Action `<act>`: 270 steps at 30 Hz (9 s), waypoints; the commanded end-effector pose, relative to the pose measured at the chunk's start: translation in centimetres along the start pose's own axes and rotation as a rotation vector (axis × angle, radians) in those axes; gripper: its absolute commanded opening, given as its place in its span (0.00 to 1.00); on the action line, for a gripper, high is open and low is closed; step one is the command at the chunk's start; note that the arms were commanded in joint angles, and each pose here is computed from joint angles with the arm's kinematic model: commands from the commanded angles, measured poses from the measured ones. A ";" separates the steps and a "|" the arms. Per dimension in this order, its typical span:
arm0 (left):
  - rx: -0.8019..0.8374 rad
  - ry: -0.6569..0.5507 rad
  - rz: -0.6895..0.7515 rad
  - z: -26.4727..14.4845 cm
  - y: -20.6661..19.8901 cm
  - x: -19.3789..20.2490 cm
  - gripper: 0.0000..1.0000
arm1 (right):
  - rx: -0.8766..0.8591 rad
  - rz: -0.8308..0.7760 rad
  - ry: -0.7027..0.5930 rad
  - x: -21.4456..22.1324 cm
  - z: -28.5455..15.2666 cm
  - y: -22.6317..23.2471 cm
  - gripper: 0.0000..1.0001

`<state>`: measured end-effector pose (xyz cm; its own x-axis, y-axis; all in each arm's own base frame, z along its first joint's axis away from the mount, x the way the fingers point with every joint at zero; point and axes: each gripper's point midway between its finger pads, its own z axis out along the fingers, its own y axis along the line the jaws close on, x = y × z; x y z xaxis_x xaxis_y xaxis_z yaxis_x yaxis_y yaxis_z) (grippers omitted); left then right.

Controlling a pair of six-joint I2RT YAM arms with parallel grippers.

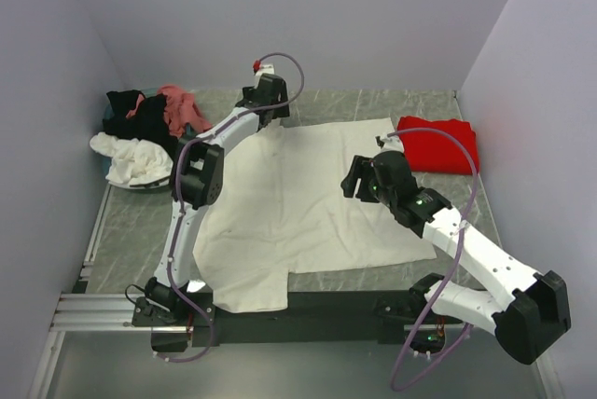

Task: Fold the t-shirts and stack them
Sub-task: Flatten the tshirt out

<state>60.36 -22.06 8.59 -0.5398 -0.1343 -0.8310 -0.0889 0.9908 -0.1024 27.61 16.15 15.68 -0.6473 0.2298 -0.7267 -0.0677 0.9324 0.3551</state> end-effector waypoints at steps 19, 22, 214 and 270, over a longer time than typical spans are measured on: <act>0.018 0.021 0.110 2.1 -0.1 1.4 0.81 | -0.033 0.009 -0.026 -0.4 0.4 0.5 0.72; 0.021 0.017 0.123 2.3 -0.1 1.6 0.70 | -0.033 0.010 -0.017 -0.3 0.7 0.5 0.72; 0.200 0.054 -0.359 6.5 5.2 0.7 0.87 | 0.031 -0.013 0.117 3.1 5.2 -0.4 0.71; 0.123 0.240 -0.135 -5.7 4.2 9.8 0.88 | 0.491 -0.066 0.314 -5.2 20.0 -12.6 0.70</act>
<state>49.25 -19.40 3.88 -0.7031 -0.2747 -0.6559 -0.0819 0.9475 -0.3091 46.20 9.54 2.03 -0.8550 0.1626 -0.4926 0.1970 0.9802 -0.0184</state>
